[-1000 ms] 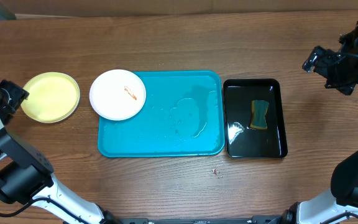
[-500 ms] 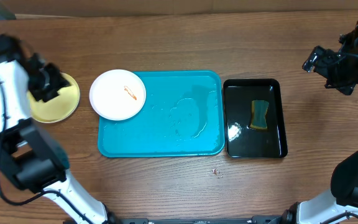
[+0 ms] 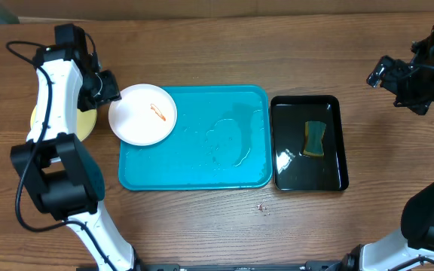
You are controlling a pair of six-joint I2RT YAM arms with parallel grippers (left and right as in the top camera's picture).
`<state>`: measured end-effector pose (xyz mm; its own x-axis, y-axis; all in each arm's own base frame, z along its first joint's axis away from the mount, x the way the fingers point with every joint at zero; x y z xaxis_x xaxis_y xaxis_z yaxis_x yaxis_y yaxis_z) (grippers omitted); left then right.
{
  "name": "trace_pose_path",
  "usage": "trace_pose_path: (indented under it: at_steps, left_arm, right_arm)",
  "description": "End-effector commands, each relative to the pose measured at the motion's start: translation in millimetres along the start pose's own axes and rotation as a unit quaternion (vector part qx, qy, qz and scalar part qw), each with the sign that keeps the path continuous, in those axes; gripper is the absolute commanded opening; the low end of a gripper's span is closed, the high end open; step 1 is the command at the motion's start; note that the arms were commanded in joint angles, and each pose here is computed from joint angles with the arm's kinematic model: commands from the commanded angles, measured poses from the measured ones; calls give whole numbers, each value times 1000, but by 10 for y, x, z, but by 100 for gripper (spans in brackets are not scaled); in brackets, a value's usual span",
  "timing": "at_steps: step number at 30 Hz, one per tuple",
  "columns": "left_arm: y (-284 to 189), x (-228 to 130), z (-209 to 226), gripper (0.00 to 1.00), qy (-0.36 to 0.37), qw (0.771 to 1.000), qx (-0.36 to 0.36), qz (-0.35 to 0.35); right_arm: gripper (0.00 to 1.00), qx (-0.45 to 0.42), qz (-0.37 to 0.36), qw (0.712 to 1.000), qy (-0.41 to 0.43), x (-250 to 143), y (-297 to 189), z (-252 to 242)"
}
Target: Clean dirty plates on tray and stack at the side
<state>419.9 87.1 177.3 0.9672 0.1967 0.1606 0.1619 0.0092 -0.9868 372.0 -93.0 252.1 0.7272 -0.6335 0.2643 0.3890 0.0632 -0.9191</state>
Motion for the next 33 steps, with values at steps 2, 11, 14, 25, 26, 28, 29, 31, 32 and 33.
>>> trace_pose_path:
  at_steps: [2, 11, 14, 25, 26, 28, 29, 31, 32, 33]
  left_arm:
    - [387, -37, 37, 57, 10, 999, 16, 50]
    - [629, -90, 0, 22, 8, 996, -9, 86]
    - [617, -128, -87, 4, 5, 994, -54, 98]
    - [554, -386, -768, 4, 66, 978, -101, 169]
    - [553, -406, -858, 4, 77, 977, -100, 171]
    - [551, -447, -1042, 5, 101, 975, -99, 173]
    - [551, -467, -1114, 9, 111, 974, -97, 173]
    - [552, -508, -1240, 16, 129, 972, -85, 175]
    - [551, -531, -1295, 18, 135, 972, -76, 176]
    - [551, -547, -1339, 20, 142, 971, -73, 176]
  right_arm:
    - [100, 2, -13, 1000, 1, 34, -60, 9]
    - [100, 2, -13, 1000, 1, 34, -60, 9]
    - [100, 2, -13, 1000, 1, 34, -60, 9]
    - [100, 2, -13, 1000, 1, 34, -60, 9]
    - [100, 2, -13, 1000, 1, 34, -60, 9]
    - [100, 2, -13, 1000, 1, 34, -60, 9]
    - [100, 2, -13, 1000, 1, 34, -60, 9]
    - [100, 2, -13, 1000, 1, 34, -60, 9]
    - [100, 2, -13, 1000, 1, 34, -60, 9]
    - [100, 2, -13, 1000, 1, 34, -60, 9]
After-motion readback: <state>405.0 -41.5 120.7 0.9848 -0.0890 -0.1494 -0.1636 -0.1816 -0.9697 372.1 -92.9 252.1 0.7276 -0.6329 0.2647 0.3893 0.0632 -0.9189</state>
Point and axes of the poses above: each gripper's point midway between its finger pads, its own y axis out along the fingers, its own z axis along the line the jaws close on, x = y × z, the point moved 9 cm from there along -y, back along the fingers, and after that the axes turned 9 degrees about y, right-handed, at the moved point
